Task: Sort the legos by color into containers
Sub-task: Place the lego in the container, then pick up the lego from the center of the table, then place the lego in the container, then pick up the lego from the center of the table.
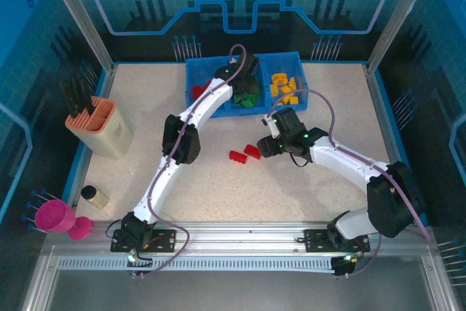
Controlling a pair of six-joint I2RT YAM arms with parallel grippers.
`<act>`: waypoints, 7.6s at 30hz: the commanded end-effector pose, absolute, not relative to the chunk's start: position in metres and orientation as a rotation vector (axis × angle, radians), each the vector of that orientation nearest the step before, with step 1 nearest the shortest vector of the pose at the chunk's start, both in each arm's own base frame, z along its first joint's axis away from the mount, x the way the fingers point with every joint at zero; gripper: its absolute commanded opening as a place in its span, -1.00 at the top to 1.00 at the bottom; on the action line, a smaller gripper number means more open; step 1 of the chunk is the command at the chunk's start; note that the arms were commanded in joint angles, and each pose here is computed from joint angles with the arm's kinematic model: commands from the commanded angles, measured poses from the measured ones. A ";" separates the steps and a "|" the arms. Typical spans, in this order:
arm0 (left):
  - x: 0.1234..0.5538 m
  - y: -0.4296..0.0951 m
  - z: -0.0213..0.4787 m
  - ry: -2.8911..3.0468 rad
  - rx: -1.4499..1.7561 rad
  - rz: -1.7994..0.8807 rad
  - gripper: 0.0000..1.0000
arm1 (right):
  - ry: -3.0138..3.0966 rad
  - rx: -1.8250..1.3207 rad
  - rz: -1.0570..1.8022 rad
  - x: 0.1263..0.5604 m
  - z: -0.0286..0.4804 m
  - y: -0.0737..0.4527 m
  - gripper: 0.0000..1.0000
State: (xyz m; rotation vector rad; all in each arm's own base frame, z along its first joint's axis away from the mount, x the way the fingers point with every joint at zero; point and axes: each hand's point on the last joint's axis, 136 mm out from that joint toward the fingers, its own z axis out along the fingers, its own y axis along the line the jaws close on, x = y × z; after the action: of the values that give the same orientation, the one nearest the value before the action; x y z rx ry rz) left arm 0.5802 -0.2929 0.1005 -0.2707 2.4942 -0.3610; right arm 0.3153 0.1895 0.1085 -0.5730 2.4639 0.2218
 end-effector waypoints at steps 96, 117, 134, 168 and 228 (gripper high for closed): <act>0.298 -0.269 0.016 2.174 1.868 -0.244 0.60 | 2.539 -0.465 0.404 0.290 0.145 0.142 -0.71; 0.457 -0.174 0.202 2.117 1.020 -0.001 0.67 | 2.569 -0.416 0.371 0.308 0.141 0.139 -0.74; 0.597 -0.120 0.167 2.312 0.446 0.058 0.60 | 2.576 -0.412 0.311 0.323 0.148 0.137 -0.76; 0.597 -0.148 0.136 2.412 0.436 -0.025 0.18 | 2.553 -0.434 0.307 0.324 0.165 0.134 -0.86; 0.350 -0.332 0.054 1.713 2.010 -0.241 -0.30 | 2.548 -0.256 0.387 0.335 0.160 0.088 -1.00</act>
State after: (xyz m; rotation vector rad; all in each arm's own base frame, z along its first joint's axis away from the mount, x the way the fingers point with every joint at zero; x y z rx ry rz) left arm 0.3581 -0.3281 0.0639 1.9326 1.7271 -0.2274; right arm 0.3306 0.0906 0.1663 -0.2825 2.5419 0.3443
